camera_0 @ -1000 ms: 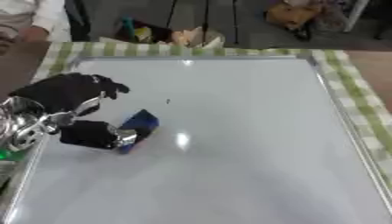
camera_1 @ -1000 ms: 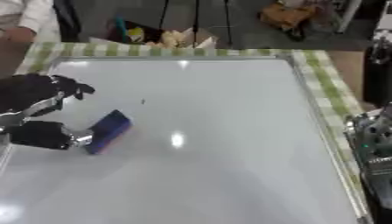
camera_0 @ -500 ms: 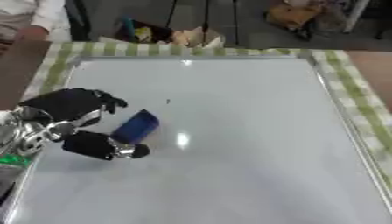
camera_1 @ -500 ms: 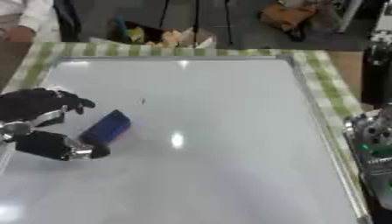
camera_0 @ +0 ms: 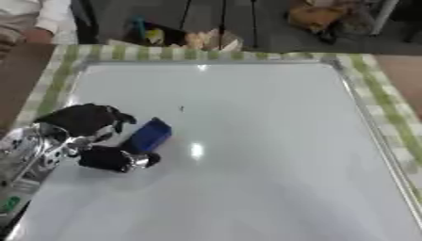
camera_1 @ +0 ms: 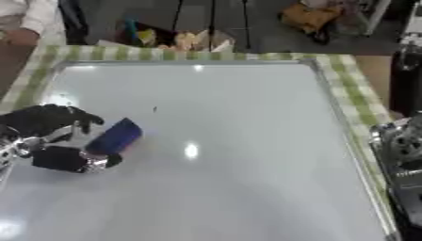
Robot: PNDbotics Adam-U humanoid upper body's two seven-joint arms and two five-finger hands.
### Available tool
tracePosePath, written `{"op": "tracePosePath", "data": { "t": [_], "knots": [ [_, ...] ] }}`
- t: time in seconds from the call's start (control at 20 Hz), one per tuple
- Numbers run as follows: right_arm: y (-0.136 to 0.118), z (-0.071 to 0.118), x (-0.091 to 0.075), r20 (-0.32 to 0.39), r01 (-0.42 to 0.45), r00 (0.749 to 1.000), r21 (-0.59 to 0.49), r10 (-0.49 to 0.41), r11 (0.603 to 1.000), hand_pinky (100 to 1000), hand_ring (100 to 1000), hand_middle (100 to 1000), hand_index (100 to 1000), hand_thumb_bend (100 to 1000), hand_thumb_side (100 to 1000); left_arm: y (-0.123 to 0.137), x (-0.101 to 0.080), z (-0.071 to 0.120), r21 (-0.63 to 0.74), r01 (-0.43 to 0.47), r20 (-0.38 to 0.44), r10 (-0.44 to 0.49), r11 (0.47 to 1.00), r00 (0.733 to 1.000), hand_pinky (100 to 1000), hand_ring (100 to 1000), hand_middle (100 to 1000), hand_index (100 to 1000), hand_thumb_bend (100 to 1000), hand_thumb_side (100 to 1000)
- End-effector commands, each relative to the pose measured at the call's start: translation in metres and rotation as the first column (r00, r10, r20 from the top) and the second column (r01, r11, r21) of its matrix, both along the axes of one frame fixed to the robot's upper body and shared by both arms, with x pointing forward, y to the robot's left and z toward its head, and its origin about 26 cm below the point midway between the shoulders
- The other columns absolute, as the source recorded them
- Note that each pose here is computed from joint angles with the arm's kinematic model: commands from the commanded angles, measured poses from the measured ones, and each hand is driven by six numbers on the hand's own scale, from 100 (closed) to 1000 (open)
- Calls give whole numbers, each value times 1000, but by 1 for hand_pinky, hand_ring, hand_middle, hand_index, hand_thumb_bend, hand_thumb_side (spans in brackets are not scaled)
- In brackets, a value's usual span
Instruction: Wipe the whiteboard clean with a brush.
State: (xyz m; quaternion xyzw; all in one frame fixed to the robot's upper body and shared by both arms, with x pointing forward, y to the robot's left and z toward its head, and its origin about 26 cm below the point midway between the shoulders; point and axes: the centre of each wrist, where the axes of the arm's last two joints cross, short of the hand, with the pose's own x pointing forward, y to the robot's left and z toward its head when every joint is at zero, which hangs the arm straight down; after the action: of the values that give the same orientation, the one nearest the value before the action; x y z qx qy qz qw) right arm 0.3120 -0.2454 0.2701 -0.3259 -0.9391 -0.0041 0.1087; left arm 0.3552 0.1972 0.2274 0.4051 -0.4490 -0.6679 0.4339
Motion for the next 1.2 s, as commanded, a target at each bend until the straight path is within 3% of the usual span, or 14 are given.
{"op": "tracePosePath", "data": {
  "t": [0.05,0.2,0.5,1.2],
  "knots": [
    [0,5,-3,17,-9,1000,-7,9,1000,799,853,753,807,100,1000,0,4,2,-3,-44,58,44,999,997,440,573,680,910,368,1000],
    [0,5,-3,14,-10,1000,-8,11,1000,800,853,752,807,100,1000,-6,6,-1,9,-56,89,55,998,994,440,568,676,904,328,1000],
    [1,4,-3,12,-14,1000,-8,14,1000,800,853,750,806,100,1000,-9,13,-5,39,-98,119,93,994,989,456,581,691,912,350,1000],
    [1,4,-3,15,-20,1000,-7,21,1000,802,854,747,805,100,1000,-11,26,-16,45,-102,69,98,994,993,458,582,694,926,387,1000]
  ]
}}
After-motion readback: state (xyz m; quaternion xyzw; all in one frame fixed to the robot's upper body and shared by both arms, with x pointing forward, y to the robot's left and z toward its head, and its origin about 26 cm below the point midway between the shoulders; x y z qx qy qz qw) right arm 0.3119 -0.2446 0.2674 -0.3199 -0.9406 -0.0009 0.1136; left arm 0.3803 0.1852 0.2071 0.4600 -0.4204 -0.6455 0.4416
